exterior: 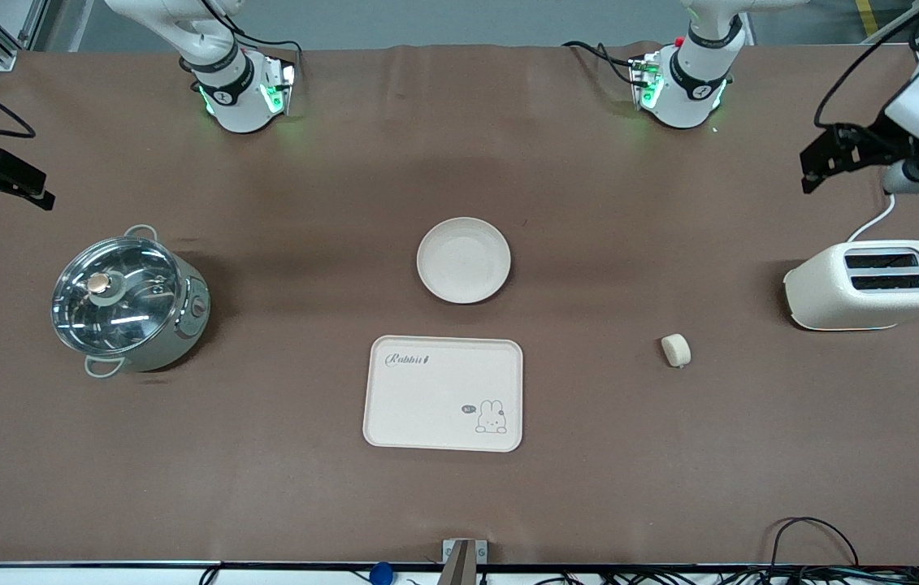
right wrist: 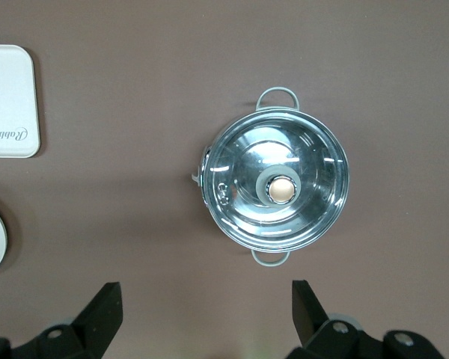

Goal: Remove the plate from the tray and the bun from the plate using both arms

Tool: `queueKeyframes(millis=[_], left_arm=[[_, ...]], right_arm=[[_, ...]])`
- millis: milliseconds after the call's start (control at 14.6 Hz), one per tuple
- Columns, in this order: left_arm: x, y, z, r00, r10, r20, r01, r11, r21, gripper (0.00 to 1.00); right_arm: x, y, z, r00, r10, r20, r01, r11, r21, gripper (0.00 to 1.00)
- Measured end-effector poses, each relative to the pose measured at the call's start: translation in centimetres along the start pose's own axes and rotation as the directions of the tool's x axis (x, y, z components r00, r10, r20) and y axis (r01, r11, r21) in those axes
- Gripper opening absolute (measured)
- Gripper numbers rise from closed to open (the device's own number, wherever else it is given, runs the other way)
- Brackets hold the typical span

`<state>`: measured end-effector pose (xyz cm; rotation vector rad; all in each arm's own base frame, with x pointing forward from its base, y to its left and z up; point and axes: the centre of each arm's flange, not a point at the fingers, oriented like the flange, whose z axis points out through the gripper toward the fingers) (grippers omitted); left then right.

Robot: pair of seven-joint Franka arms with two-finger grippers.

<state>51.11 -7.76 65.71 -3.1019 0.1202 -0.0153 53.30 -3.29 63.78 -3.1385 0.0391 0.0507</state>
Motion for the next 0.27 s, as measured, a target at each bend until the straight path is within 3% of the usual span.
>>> queueKeyframes(millis=[274], left_arm=[[-1.78,-0.62,-0.44,1.0,0.0,-0.004,0.0,1.0,-0.009,1.0]], right_arm=[[0.03,0.0,-0.03,1.0,0.0,-0.003,0.0,1.0,0.0,1.0]])
